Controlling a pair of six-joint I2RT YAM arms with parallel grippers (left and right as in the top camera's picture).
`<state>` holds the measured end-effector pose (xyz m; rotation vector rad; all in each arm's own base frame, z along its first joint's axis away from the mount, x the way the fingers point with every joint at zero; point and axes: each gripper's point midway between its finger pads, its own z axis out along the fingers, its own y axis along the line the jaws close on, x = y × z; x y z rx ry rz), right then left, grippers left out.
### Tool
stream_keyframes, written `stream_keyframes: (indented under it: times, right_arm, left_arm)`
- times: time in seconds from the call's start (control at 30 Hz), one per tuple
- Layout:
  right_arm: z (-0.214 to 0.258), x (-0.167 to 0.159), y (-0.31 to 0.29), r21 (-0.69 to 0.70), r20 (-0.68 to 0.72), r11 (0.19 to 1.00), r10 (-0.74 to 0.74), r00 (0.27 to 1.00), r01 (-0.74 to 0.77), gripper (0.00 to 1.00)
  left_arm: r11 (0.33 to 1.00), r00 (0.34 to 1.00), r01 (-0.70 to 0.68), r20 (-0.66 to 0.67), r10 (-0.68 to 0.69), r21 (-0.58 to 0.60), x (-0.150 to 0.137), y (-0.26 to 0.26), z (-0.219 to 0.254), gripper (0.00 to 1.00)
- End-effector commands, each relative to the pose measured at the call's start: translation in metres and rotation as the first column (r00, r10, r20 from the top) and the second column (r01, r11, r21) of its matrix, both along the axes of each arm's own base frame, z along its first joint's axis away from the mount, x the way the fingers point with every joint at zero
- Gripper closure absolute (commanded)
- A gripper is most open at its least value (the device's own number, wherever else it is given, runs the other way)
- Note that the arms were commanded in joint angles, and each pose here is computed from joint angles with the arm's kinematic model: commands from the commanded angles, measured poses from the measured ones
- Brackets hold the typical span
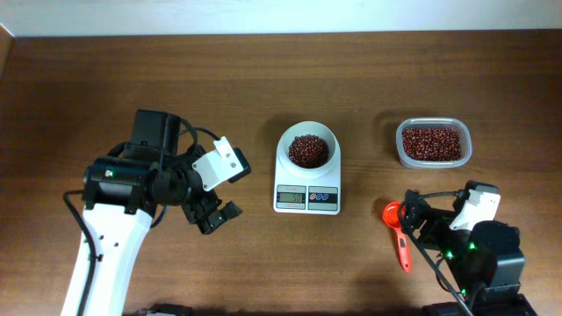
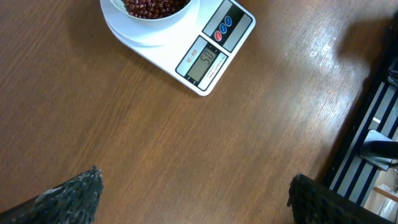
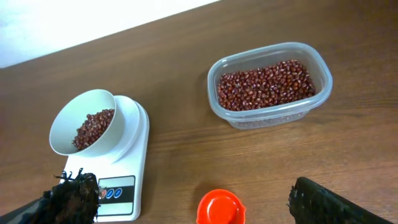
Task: Scoop and weigh 50g on scale
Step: 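Open the right gripper to release the scoop and lift away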
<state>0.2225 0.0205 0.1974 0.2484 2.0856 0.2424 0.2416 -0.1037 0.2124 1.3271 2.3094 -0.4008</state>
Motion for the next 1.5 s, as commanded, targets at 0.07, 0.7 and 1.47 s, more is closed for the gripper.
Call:
stream_keyframes:
  times: [0.07,0.7,1.47]
  right_arm:
    - [0.006,-0.016,-0.015,-0.021,0.041,0.997,-0.075,0.996,0.076,0.01]
    - [0.001,0.001,-0.031,0.036,0.143,0.980,-0.200,0.969,0.197,0.01]
    - [0.062,-0.011,-0.048,0.024,0.523,0.977,-0.192,0.831,0.211,0.01]
  left_arm:
    - [1.000,1.000,0.012,0.012,-0.012,-0.005,-0.001,-0.001,0.002,0.01]
    - [1.000,1.000,0.012,0.012,-0.012,-0.005,-0.001,-0.001,0.002,0.01]
    - [1.000,1.000,0.012,0.012,-0.012,-0.005,-0.001,-0.001,0.002,0.01]
